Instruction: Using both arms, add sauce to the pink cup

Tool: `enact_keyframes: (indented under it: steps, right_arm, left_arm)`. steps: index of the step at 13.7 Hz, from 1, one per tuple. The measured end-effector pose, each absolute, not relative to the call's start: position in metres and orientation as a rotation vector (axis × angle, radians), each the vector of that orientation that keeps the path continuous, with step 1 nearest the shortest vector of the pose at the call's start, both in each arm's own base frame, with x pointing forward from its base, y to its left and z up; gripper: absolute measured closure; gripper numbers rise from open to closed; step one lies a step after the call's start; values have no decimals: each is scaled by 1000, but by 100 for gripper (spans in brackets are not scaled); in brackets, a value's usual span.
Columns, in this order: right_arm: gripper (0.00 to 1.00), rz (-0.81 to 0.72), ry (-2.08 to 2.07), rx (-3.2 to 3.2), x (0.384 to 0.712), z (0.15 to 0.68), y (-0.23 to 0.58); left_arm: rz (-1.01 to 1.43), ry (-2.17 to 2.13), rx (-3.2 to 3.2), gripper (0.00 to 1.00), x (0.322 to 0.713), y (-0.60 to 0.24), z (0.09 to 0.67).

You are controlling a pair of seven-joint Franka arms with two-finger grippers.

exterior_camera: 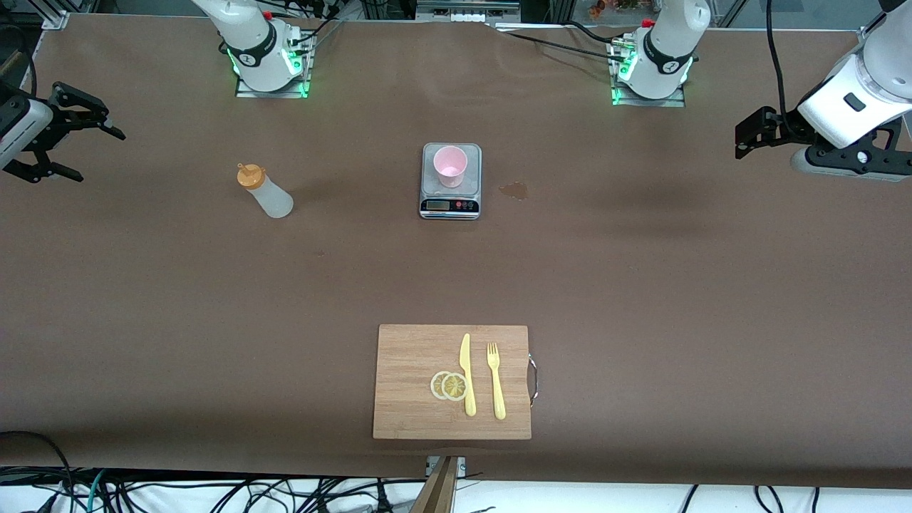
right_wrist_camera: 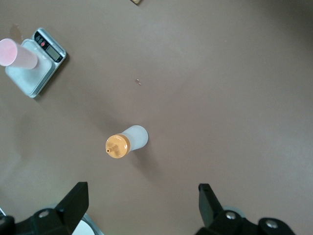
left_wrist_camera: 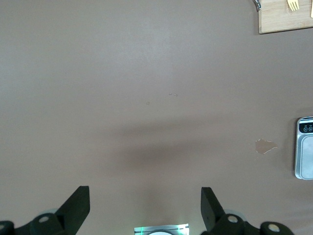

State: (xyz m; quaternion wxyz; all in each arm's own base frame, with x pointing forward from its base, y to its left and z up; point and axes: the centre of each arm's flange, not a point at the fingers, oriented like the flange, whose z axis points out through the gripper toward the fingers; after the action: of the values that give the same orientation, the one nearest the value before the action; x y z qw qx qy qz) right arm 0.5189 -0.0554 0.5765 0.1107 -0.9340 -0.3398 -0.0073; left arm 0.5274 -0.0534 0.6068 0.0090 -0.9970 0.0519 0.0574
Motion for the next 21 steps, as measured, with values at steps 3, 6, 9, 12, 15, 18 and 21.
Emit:
enact_keyframes:
  steps: [3,6,9,12,15,18,21]
  right_arm:
    - [0,19,-859,-2835,520,580,-35]
    - [0,30,-737,-2898,517,586,-17]
    - [0,32,-615,-2932,515,591,-10]
    - [0,39,-488,-2961,513,594,1]
    - [0,54,-362,-3021,512,597,16]
    - [0,58,-323,-3116,509,601,33]
    - [0,54,-286,-3141,509,602,34]
  left_arm:
    - [181,162,-3114,0,527,-53,607]
    - [182,163,-3114,0,527,-54,607]
    - [183,163,-3114,0,527,-54,607]
    - [185,164,-3113,0,527,-54,606]
    - [186,165,-3113,0,527,-54,606]
    - [187,165,-3113,0,527,-54,606]
    - [189,166,-3113,0,527,-55,606]
